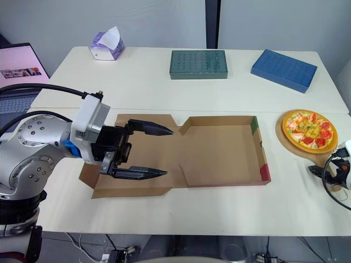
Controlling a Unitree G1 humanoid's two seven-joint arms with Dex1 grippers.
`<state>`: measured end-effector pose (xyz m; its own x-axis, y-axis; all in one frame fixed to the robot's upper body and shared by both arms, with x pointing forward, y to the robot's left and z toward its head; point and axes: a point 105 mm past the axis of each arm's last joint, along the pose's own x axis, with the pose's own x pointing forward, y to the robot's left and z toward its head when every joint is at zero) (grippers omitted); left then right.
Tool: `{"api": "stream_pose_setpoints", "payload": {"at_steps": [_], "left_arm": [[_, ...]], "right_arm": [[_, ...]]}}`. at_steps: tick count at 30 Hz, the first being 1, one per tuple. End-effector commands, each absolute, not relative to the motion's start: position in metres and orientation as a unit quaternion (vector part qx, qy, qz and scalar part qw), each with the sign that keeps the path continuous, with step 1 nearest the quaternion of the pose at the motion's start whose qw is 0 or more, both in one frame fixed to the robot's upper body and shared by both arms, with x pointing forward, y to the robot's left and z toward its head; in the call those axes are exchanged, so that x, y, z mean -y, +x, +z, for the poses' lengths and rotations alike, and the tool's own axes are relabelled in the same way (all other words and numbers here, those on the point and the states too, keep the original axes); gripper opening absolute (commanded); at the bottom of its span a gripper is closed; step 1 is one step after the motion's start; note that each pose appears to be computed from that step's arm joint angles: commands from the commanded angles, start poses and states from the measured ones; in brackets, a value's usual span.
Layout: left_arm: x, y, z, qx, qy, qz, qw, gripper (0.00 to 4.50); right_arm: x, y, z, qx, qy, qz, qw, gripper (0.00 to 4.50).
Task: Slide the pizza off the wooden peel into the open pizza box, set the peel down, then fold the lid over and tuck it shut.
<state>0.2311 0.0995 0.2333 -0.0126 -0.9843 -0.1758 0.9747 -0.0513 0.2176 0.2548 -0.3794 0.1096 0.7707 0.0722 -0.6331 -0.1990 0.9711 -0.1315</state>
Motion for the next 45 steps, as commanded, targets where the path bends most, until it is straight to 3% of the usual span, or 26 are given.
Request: {"api": "stream_pose_setpoints", "payload": {"at_steps": [1, 20, 23, 30, 38, 45], "left_arm": [[-0.095, 0.226, 0.237, 0.03, 0.151, -0.715, 0.682, 4.5], [-0.093, 0.227, 0.238, 0.037, 0.144, -0.713, 0.685, 4.5], [-0.093, 0.228, 0.238, 0.037, 0.145, -0.712, 0.686, 4.5], [-0.097, 0.229, 0.237, 0.031, 0.153, -0.704, 0.693, 4.5], [-0.107, 0.233, 0.238, 0.024, 0.159, -0.687, 0.709, 4.5], [-0.118, 0.239, 0.243, 0.022, 0.153, -0.662, 0.733, 4.5]], "right_arm": [[0.386, 0.258, 0.108, -0.346, -0.1, 0.071, 0.93, 4.46], [0.38, 0.274, 0.089, -0.373, -0.053, 0.101, 0.921, 4.46], [0.379, 0.274, 0.087, -0.373, -0.055, 0.101, 0.921, 3.88], [0.376, 0.279, 0.091, -0.335, -0.047, 0.097, 0.936, 1.6], [0.37, 0.299, 0.137, -0.225, -0.051, 0.097, 0.968, 1.58], [0.361, 0.301, 0.177, -0.156, -0.061, 0.119, 0.979, 1.58]]}}
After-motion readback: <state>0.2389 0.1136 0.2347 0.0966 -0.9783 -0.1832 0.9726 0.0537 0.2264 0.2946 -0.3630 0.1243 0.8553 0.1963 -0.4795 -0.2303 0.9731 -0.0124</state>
